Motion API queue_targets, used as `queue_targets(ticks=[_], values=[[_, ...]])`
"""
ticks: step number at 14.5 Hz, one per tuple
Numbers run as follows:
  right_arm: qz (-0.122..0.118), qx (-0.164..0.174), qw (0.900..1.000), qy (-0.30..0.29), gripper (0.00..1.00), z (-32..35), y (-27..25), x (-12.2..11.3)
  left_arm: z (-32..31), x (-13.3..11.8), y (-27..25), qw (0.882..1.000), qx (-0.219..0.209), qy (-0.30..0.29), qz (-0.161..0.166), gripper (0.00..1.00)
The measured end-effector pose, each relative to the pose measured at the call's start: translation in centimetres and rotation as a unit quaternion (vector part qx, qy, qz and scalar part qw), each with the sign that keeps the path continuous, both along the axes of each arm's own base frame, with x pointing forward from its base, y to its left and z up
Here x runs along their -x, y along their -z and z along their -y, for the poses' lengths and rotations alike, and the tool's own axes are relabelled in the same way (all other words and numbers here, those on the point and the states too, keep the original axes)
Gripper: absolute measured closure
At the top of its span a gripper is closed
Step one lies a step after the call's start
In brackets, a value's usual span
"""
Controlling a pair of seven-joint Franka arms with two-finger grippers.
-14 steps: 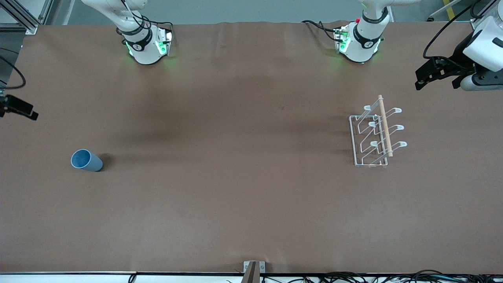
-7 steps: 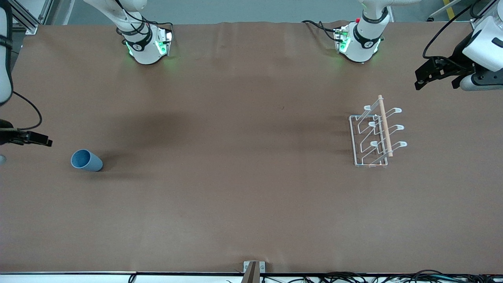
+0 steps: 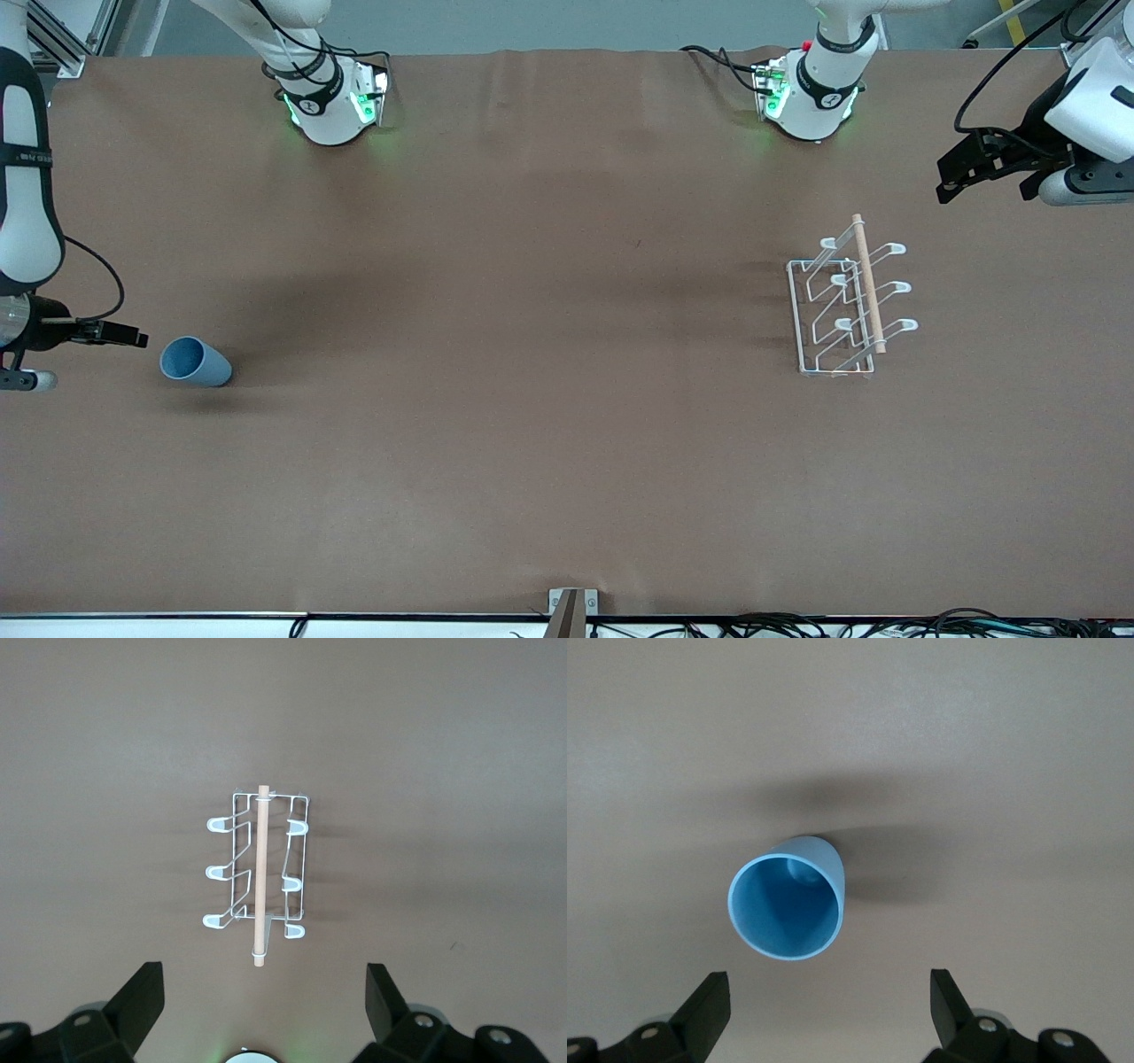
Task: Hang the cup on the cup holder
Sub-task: 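Move the right gripper down to the light blue cup, then close the right gripper on the blue cup's rim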
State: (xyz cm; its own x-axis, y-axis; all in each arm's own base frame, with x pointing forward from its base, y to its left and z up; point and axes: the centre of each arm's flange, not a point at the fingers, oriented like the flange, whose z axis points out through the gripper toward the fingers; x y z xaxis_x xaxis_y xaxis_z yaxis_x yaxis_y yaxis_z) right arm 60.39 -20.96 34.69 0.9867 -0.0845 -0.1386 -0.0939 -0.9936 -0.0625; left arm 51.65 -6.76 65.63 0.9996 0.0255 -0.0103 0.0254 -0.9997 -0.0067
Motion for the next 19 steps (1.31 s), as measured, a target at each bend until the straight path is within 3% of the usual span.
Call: queue_targets(ticks=[5, 7, 8, 14, 15, 19], values=[[-0.018, -0.017, 1.0, 0.011, 0.05, 0.3, 4.5, -0.1, 0.0, 0.0, 0.0, 1.0, 0.0, 0.0, 0.0, 0.0], [-0.023, -0.02, 0.999, 0.014, 0.15, 0.4, 6.2, -0.2, 0.0, 0.0, 0.0, 1.0, 0.0, 0.0, 0.0, 0.0], [-0.025, -0.02, 0.999, 0.015, 0.15, 0.4, 6.9, -0.2, 0.0, 0.0, 0.0, 1.0, 0.0, 0.0, 0.0, 0.0], [-0.018, -0.014, 1.0, 0.016, 0.23, 0.6, 9.7, -0.7, 0.0, 0.0, 0.0, 1.0, 0.0, 0.0, 0.0, 0.0], [-0.015, -0.013, 1.0, 0.016, 0.29, 0.7, 10.0, -0.7, 0.0, 0.0, 0.1, 1.0, 0.0, 0.0, -0.001, 0.0], [-0.018, -0.014, 1.0, 0.015, 0.75, 0.4, 10.9, -0.8, -0.2, 0.2, 0.2, 1.0, -0.001, -0.002, -0.012, 0.0]])
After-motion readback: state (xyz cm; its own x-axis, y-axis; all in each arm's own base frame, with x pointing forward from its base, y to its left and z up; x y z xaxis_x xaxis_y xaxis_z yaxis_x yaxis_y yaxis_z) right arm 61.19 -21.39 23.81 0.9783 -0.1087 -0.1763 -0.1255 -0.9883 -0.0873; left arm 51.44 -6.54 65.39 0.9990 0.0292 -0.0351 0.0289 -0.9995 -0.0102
